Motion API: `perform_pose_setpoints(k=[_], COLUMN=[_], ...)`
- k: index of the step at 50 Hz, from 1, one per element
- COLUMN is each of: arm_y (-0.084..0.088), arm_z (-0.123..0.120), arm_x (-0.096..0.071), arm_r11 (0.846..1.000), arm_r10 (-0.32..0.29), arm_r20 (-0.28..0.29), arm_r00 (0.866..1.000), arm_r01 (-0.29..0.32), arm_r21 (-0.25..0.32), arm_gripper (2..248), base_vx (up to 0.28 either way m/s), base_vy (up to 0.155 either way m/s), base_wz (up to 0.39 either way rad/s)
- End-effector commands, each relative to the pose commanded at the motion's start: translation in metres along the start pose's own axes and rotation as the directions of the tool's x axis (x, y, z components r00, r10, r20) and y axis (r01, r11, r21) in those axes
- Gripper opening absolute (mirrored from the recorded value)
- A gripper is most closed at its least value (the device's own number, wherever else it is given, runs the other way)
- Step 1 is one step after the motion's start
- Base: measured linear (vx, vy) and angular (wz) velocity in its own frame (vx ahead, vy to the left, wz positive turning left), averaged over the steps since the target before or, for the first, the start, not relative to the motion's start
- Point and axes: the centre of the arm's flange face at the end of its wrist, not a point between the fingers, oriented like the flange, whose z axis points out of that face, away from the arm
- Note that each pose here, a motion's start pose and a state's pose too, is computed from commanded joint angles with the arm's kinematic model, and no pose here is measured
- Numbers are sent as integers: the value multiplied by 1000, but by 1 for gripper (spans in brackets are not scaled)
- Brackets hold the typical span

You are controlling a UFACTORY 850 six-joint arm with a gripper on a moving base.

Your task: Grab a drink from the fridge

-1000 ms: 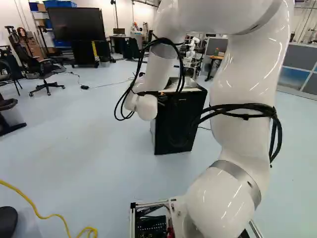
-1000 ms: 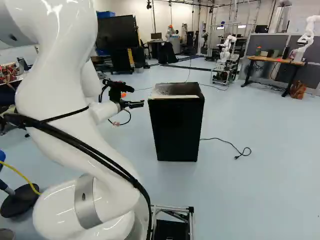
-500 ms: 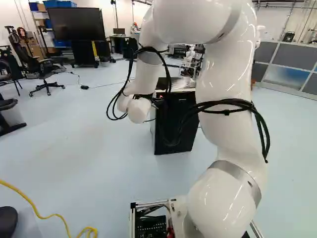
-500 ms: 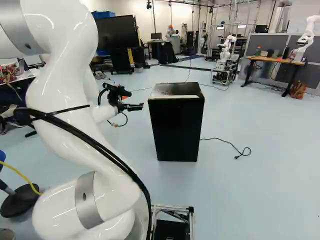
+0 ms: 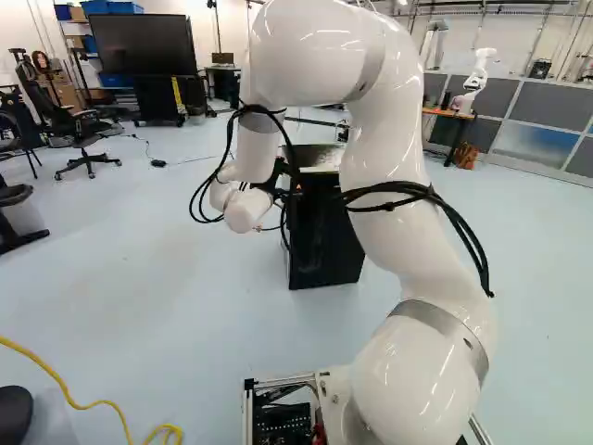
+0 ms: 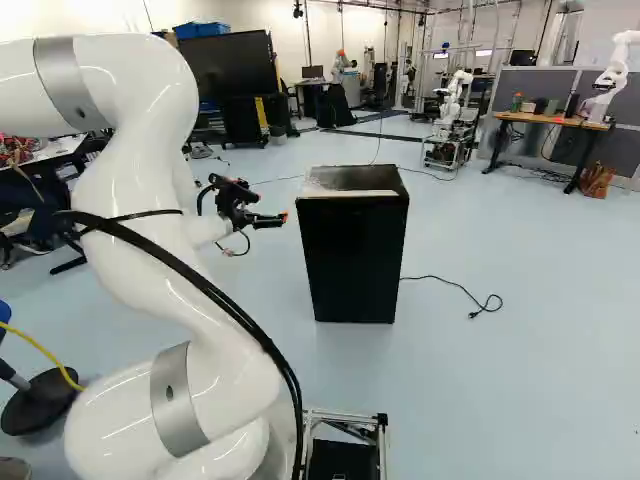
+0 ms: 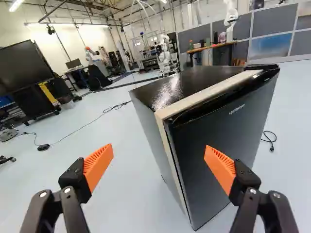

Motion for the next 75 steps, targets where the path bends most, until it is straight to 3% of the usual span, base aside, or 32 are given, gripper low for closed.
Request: perform_pose_setpoints(k=[23, 36, 65, 75], arm_y=[-30, -41, -27, -20], arm_z=[20, 36, 62, 69], arm_x=[-12, -14, -6, -13], arm_r11=[990, 984, 975, 973], arm_r10=[81, 107, 119, 110], arm_r20=[-57, -75, -96, -94], arm_r00=[995, 991, 988, 989], arm_r01=[-87, -117, -134, -126], arm_r21=[-113, -133, -176, -193], arm_gripper=[247, 247, 247, 247], base_vx=[0, 0, 0, 0], base_vy=[0, 0, 0, 0], base_wz=[0, 0, 0, 0])
